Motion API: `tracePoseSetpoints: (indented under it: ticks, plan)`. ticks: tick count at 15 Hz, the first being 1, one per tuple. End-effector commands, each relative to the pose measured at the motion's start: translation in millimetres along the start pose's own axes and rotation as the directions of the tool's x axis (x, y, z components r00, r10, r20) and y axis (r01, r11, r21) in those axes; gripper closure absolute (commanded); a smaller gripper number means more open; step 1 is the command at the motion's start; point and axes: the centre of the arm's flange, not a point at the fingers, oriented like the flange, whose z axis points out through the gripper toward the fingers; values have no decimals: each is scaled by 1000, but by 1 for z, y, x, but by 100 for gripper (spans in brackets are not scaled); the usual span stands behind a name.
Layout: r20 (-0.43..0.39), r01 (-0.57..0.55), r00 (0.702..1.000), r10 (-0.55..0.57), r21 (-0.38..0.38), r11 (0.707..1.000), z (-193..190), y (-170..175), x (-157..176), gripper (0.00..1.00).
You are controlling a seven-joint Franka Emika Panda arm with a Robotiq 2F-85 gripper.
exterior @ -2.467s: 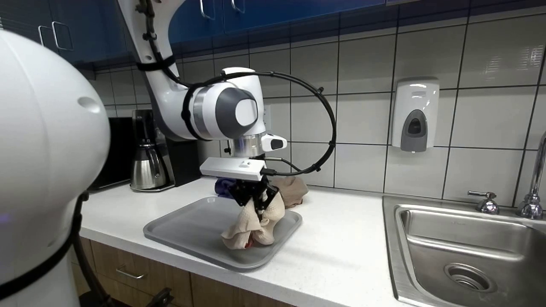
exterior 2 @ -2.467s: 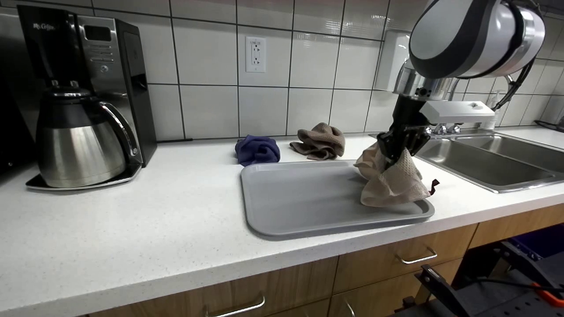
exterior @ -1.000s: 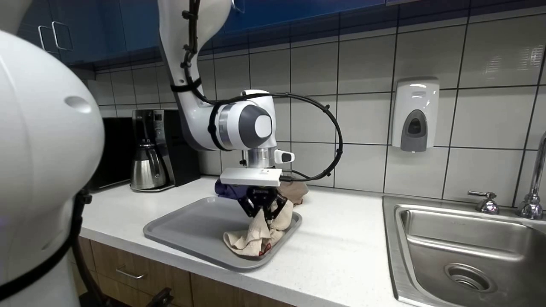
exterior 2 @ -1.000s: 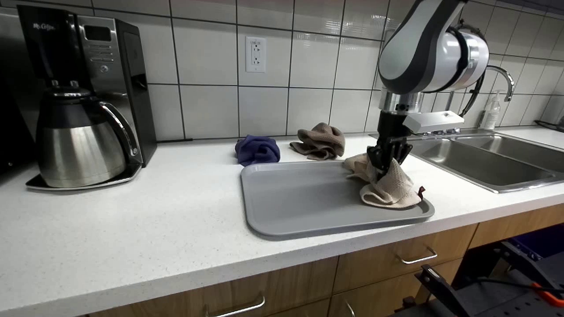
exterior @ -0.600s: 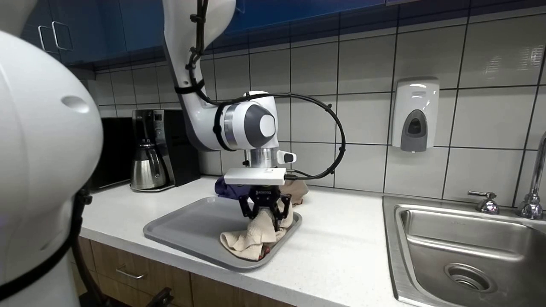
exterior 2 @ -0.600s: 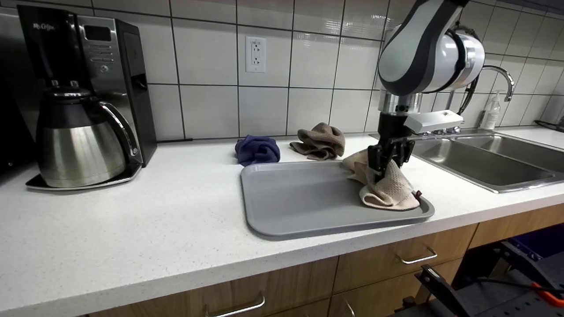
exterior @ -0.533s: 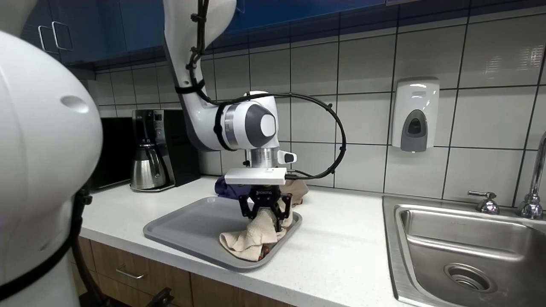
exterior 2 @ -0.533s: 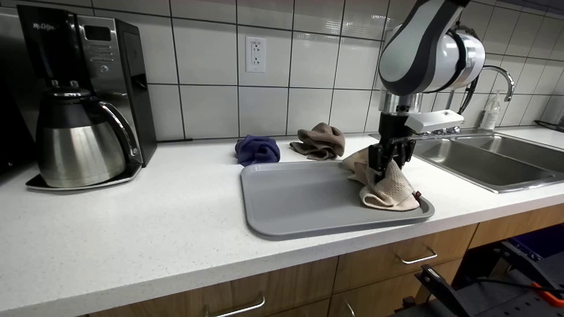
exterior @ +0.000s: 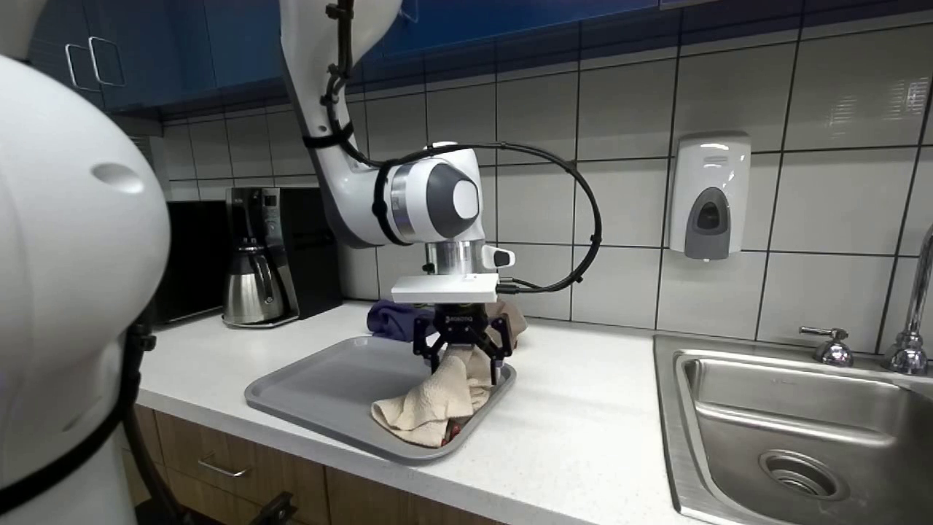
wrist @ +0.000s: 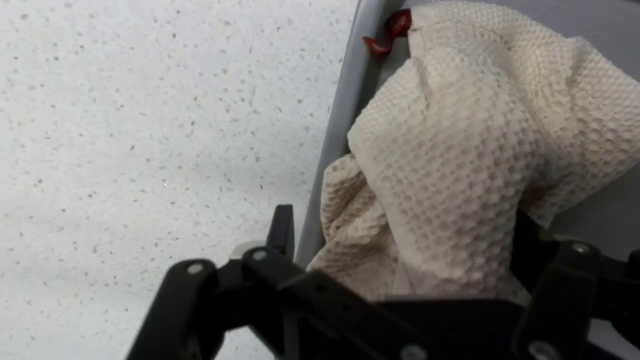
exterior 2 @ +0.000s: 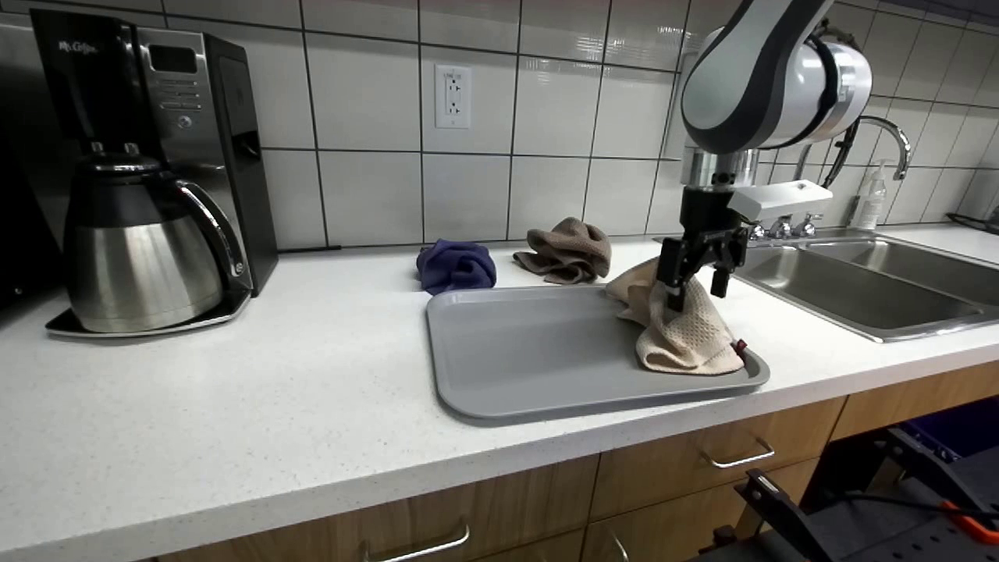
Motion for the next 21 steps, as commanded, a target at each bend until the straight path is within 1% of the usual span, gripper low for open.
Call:
tracePoseSetpoints:
  ticks: [1, 7, 11, 12, 21]
  plan:
    - [-15, -3, 1000, 3, -7, 1000, -25, 7, -1, 0]
    - [-77, -20, 997, 19, -10, 1000, -52, 12, 9, 0]
    - [-99, -44, 994, 42, -18, 999, -66, 18, 18, 0]
    - [-105, -22, 994, 20, -24, 999, -52, 12, 15, 0]
    - [-108, -27, 994, 25, -25, 999, -56, 15, 18, 0]
